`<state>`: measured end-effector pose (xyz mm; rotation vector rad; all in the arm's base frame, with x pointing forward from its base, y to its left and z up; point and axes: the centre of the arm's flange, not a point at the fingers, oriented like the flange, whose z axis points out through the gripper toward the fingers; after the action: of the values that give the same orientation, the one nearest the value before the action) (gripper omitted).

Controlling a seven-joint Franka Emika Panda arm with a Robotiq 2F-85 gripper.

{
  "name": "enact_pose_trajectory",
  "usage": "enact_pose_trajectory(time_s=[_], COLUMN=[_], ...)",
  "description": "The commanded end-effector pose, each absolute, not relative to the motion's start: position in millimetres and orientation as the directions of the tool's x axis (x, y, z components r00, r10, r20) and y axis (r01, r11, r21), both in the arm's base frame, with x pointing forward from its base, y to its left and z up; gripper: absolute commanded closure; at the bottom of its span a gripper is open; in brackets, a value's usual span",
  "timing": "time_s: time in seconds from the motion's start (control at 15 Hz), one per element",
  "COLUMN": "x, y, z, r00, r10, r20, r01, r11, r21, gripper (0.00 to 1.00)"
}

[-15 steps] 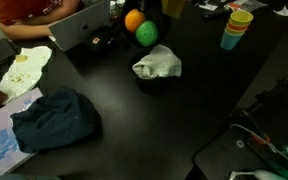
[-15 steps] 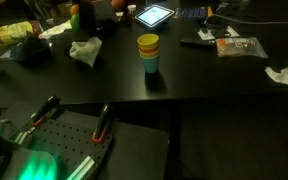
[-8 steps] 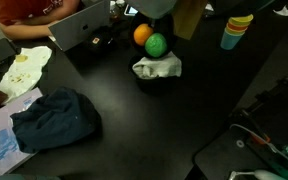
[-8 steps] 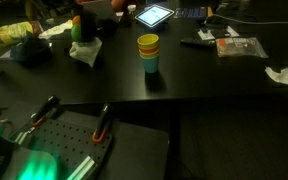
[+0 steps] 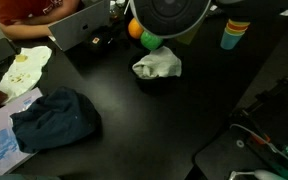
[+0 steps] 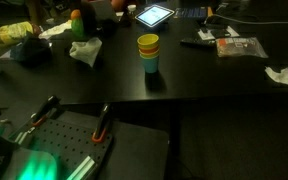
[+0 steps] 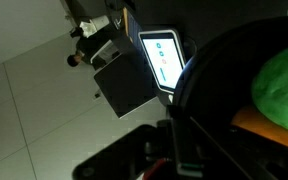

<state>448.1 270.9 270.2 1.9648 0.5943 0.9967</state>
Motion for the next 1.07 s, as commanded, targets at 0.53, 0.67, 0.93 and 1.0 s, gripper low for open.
enact_pose_trajectory(time_s=[0.53, 0.67, 0.93, 1.0], x=[413.6, 412.6, 422.2, 425.9], y=[263.7, 261.9, 262.2, 261.8], z=[239.8, 234.9, 239.5, 242.9], r00=[0.427, 0.408, 0.351, 0.336], r10=[0.745, 0.765, 0.803, 0.810], r20=[0.512, 0.497, 0.482, 0.480], r01=[-0.053, -0.051, -0.080, -0.095], r11=[-0.545, -0.525, -0.487, -0.478], r21=[0.837, 0.850, 0.870, 0.873], gripper=[0.98, 0.98, 0.98, 0.98])
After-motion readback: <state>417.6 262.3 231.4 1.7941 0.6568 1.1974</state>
